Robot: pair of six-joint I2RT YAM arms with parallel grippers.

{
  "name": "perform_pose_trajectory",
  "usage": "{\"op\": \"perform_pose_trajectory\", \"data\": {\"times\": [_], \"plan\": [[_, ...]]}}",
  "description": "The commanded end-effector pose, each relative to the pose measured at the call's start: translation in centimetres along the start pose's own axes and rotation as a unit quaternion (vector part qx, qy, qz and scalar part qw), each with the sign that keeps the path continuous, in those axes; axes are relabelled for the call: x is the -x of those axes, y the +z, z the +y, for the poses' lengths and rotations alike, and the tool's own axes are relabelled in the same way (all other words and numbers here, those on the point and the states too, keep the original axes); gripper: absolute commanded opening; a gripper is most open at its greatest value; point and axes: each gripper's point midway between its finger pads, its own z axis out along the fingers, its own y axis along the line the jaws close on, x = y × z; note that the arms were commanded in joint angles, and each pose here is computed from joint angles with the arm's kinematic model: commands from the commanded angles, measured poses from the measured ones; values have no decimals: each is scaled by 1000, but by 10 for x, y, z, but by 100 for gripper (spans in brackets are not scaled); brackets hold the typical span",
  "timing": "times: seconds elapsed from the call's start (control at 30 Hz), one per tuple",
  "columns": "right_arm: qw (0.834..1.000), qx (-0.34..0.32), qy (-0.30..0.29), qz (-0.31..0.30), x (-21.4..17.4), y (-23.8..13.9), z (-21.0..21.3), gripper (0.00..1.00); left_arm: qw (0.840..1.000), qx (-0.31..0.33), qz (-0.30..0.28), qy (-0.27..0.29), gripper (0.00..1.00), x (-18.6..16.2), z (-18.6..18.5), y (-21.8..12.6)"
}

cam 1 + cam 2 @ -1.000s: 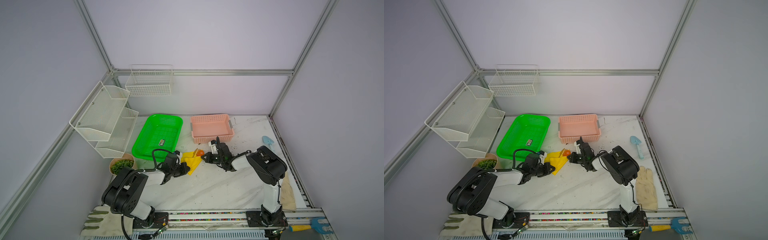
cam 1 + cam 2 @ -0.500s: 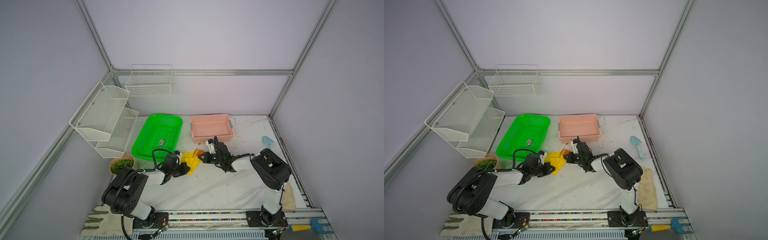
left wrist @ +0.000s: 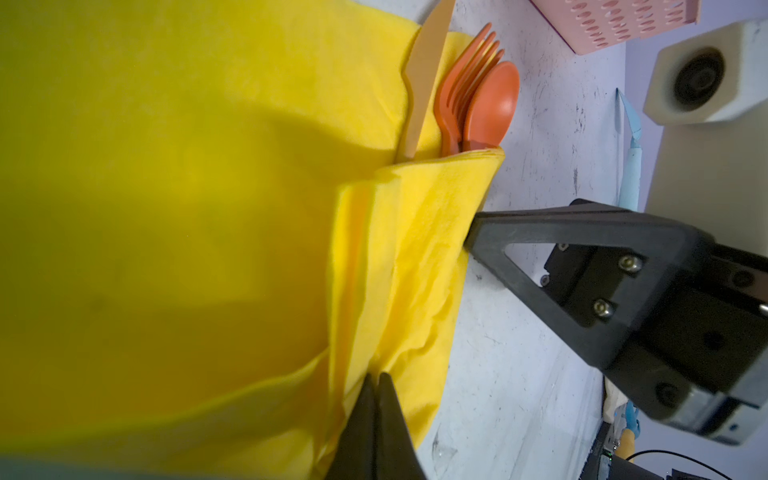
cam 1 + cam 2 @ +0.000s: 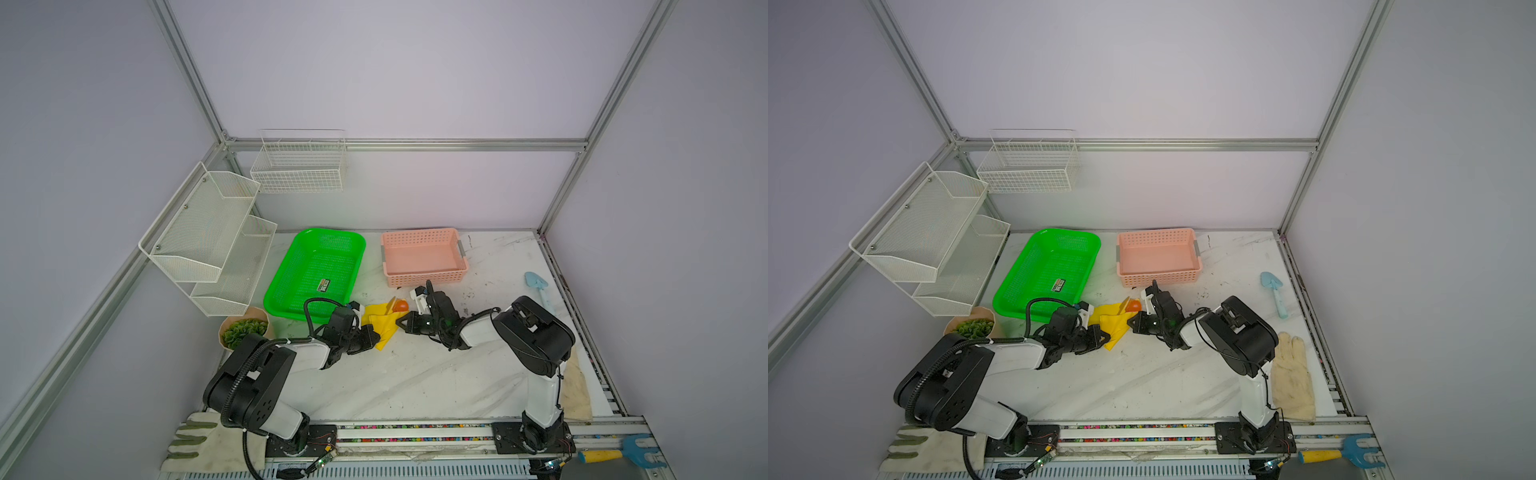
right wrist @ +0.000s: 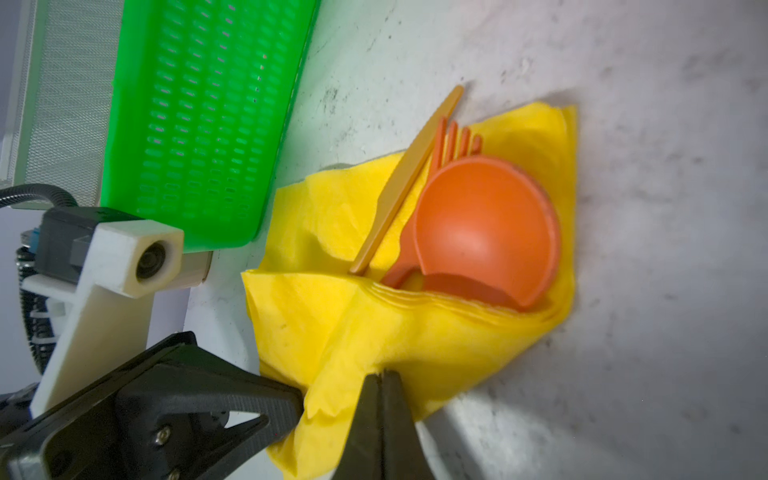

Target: Place the utensils on the paper napkin and roll it up

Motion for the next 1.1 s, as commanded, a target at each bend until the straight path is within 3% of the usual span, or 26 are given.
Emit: {"op": "perform_pose_trajectory", "data": {"times": [0.0,0.13,0.53,0.87,1.07], "plan": [[999,20,-22,-16,10,-7,30,0,1000,22,6,-17,4,-10,16,-5],[999,24,-26,-3,-4,-1,38,0,1000,21,5,-18,4,-10,16,-5],[1000,-20,2,24,-30,8,3,0,1000,19,2,-17,4,-9,14,-8],[999,19,-23,-18,9,-3,52,2,1000,10,4,-18,4,-7,9,-7],[999,29,-23,-7,10,16,57,3,1000,7,1,-20,4,-6,8,-7]]}}
